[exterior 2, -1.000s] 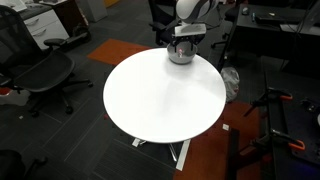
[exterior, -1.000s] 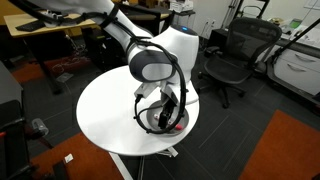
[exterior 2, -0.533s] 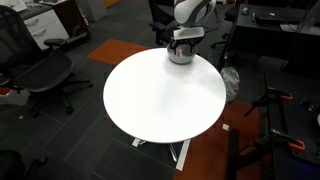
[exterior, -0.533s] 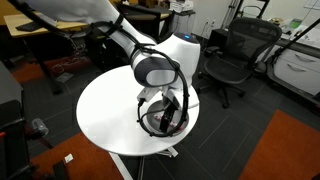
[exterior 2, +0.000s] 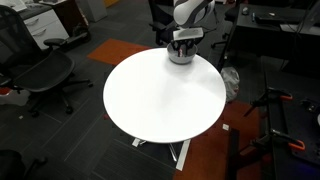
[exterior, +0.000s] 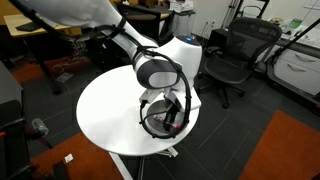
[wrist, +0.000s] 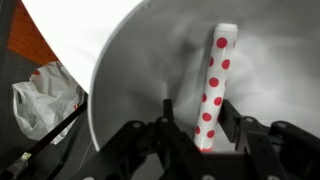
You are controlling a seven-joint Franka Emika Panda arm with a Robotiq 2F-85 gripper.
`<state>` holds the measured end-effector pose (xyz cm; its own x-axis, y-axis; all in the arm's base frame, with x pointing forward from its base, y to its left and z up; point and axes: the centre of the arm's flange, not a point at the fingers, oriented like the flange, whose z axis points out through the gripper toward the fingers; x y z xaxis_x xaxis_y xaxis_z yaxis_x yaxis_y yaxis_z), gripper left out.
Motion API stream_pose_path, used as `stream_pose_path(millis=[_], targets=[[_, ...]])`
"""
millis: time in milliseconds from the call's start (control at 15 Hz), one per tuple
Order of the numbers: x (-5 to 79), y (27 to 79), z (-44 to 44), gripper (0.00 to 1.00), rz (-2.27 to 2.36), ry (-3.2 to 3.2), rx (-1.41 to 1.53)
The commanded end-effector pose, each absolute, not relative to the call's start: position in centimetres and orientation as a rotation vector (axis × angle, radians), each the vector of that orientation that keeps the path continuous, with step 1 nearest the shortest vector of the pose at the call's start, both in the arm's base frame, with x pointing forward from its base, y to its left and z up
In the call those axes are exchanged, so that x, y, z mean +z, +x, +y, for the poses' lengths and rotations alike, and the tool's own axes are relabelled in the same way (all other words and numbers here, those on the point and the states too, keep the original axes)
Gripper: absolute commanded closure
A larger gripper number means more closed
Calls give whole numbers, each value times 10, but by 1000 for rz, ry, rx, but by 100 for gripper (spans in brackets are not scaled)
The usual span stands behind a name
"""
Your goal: Pick up the marker from the bowl and place it on the table
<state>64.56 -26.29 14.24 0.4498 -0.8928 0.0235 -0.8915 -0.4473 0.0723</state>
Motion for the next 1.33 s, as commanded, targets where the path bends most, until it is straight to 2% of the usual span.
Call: stream_pose_path(millis=[0, 67, 133, 267, 933, 1267], targets=[[149, 653, -269, 87, -1630, 2592, -50], [151, 653, -270, 95, -1628, 2591, -47], [153, 653, -269, 99, -1613, 2597, -44], [169, 647, -261, 95, -1556, 2594, -14], [331, 591, -218, 95, -1433, 2723, 234], [375, 581, -119, 95, -1166, 2841, 266]])
